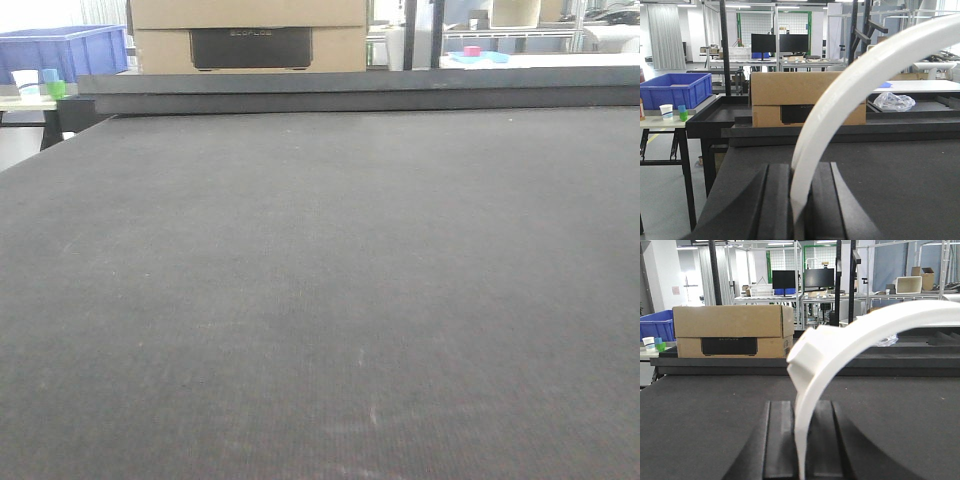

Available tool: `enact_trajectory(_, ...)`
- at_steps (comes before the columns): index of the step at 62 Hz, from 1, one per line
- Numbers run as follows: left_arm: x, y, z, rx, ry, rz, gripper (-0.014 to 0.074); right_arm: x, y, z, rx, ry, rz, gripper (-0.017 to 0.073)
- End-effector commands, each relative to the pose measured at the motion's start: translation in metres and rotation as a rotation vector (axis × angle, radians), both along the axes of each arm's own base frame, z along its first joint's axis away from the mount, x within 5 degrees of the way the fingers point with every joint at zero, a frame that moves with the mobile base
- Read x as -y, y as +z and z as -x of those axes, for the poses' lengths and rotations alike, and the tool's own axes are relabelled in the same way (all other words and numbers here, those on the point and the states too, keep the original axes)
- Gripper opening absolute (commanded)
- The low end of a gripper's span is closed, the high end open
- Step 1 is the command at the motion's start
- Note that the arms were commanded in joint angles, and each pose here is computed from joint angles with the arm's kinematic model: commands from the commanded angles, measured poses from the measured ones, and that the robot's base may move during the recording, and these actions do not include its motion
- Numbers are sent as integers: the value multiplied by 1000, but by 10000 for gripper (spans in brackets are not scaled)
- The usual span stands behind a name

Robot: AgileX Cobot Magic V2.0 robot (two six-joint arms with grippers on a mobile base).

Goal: Grab PVC pipe and place in blue bin
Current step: 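Lift the white pipe off the table with both grippers, then drive the base away from the table toward the bin shelves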

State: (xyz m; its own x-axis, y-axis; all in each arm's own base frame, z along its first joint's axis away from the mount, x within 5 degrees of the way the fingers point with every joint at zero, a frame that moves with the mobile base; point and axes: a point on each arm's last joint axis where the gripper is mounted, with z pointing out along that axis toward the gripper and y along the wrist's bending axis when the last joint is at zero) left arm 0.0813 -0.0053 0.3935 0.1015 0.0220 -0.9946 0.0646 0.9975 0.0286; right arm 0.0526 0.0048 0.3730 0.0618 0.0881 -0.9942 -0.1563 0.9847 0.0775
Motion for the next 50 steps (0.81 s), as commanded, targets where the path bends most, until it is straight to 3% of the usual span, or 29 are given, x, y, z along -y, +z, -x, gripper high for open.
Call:
enact_trajectory(1, 0, 3, 2, 31, -7, 2, -111, 0, 3, 1, 25, -5, 4, -162)
enact_trajectory(50, 0, 3, 2, 31, -7, 2, -111, 0, 3, 1, 25, -5, 4, -162)
